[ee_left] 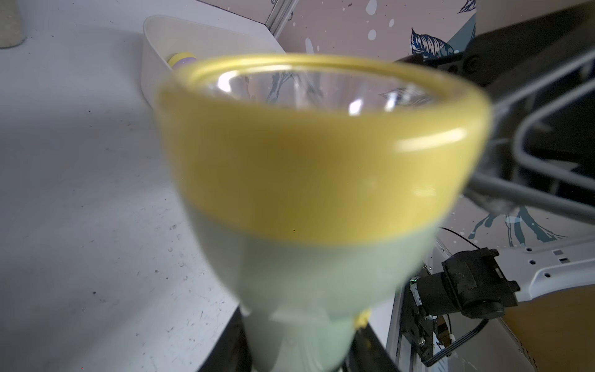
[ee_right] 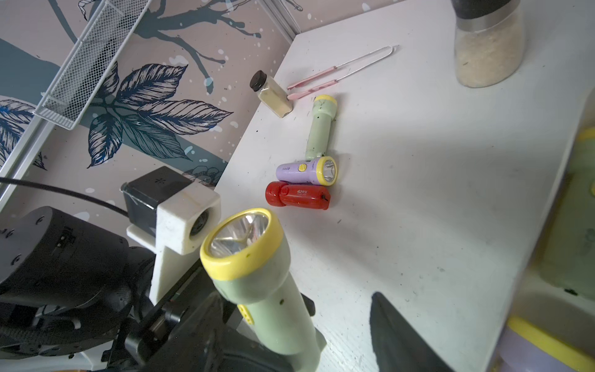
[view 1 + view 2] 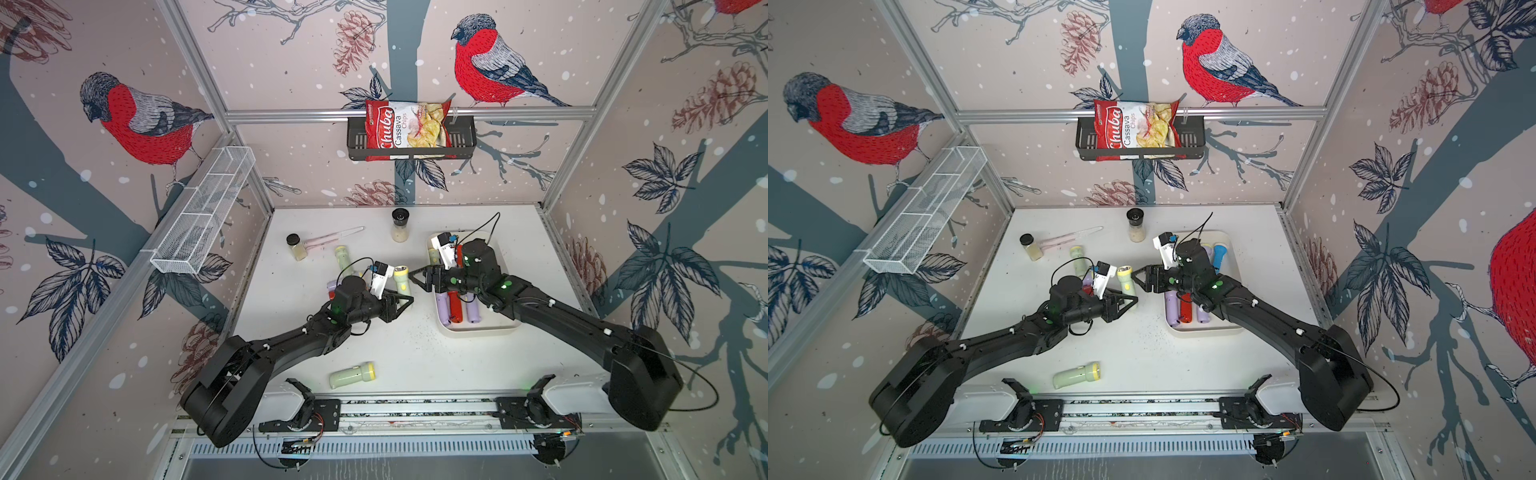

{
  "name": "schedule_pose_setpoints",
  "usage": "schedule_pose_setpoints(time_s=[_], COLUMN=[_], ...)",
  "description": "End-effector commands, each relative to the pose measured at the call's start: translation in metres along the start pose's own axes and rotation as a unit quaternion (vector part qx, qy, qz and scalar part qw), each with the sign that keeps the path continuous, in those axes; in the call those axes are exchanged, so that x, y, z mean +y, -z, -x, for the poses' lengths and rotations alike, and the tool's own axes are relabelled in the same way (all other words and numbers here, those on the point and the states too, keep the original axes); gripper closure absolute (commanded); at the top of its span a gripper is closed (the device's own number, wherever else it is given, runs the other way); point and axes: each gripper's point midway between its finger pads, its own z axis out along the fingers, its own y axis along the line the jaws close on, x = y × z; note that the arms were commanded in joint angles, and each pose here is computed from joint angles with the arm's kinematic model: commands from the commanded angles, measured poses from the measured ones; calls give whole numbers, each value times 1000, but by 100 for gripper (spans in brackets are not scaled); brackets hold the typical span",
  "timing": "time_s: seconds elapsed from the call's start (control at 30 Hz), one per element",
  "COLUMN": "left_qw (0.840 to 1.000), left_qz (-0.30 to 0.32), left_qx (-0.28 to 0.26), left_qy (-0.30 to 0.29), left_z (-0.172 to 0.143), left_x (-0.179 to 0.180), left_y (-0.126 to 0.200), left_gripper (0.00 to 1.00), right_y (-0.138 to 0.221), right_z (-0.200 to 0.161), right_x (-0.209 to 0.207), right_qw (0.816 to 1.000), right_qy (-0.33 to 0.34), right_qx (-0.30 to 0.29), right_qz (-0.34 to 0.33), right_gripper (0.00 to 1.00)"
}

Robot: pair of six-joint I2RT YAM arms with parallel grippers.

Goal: Put the flashlights into the storage boxes
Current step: Pick up the flashlight from the center of the board.

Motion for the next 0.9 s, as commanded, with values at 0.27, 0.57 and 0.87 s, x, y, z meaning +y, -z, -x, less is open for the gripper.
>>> schedule_pose_setpoints(time_s=[0.27, 0.57, 0.87], left_qw=[999, 999, 999], left_qz=[-46, -49, -31], left_qx=[-24, -2, -3], left_qy=[-11, -12, -7], left_z=[16, 11, 10], left_x=[-21, -26, -23], left_y=[-7, -18, -17], left_gripper=[100, 100, 74], right_y=[-22, -24, -8], right_z=[-5, 3, 13], right_x=[32, 26, 7], right_qw=[996, 998, 1000], right_qy=[39, 46, 19], right_qx=[29, 10, -19], right_qz=[78, 51, 13], right_gripper=[28, 53, 63])
